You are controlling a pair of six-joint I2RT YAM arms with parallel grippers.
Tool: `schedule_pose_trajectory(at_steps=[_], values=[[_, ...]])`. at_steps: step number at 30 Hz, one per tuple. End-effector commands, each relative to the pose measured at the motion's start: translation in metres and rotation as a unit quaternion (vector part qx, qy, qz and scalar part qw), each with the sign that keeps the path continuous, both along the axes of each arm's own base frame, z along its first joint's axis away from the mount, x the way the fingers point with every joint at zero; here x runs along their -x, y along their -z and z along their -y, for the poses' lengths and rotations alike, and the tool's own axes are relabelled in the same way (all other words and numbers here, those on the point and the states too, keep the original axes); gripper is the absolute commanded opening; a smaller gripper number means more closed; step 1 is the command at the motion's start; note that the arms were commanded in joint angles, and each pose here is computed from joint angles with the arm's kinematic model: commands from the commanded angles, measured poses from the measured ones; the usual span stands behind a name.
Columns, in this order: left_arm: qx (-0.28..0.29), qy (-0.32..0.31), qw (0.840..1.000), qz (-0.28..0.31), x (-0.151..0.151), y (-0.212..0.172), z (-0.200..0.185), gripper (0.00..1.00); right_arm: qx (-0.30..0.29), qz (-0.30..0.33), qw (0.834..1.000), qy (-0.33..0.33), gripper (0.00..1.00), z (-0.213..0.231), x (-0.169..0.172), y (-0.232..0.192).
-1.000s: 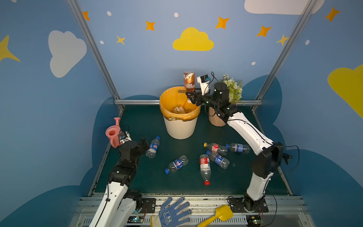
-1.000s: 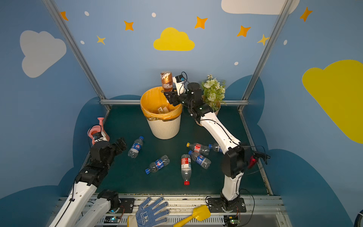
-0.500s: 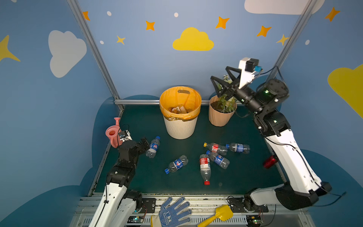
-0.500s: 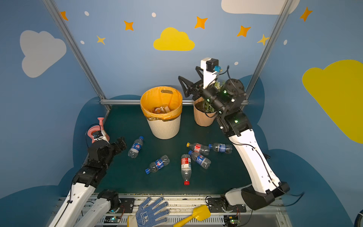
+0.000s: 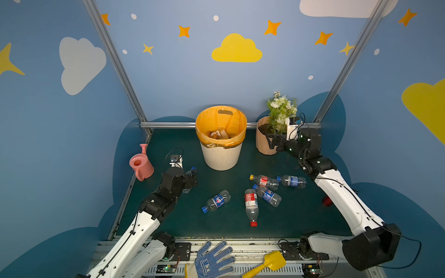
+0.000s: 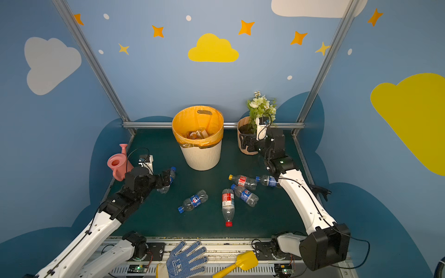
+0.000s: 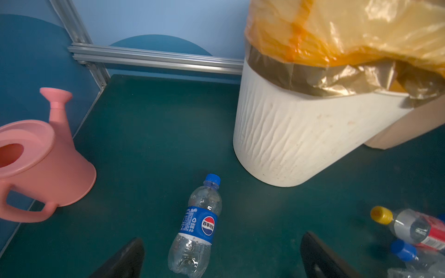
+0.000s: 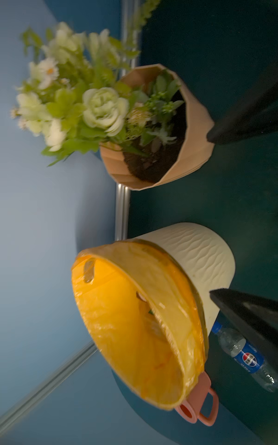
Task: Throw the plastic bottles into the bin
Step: 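Withdraw the open right gripper from above the bin, then lower the left gripper onto the crushed Pepsi bottle while the right moves to the bottles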
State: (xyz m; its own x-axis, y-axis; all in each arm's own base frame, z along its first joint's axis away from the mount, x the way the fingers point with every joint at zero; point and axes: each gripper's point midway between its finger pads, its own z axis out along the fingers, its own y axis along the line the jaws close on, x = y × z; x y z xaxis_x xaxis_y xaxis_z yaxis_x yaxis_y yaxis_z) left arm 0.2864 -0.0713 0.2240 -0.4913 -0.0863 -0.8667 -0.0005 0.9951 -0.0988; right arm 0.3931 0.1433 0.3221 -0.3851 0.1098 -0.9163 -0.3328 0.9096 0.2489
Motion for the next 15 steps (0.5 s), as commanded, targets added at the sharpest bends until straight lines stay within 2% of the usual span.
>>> schedule_pose_trajectory(at_steps=[1,6,10,15], values=[[-0.037,0.031,0.999,-0.006,-0.001,-0.002,0.009,1.00,-0.027,-0.027,0.998,0.048,0.93,0.025,0.010,0.015],[-0.071,0.097,0.991,-0.051,0.002,0.016,0.035,1.00,-0.044,-0.111,0.987,0.105,0.93,0.058,0.021,0.079],[-0.111,0.139,0.980,-0.088,0.006,0.030,0.051,1.00,-0.059,-0.142,0.978,0.140,0.93,0.076,0.030,0.106],[-0.164,0.204,0.953,-0.155,0.017,0.057,0.075,1.00,-0.076,-0.160,0.969,0.172,0.93,0.093,0.038,0.120]])
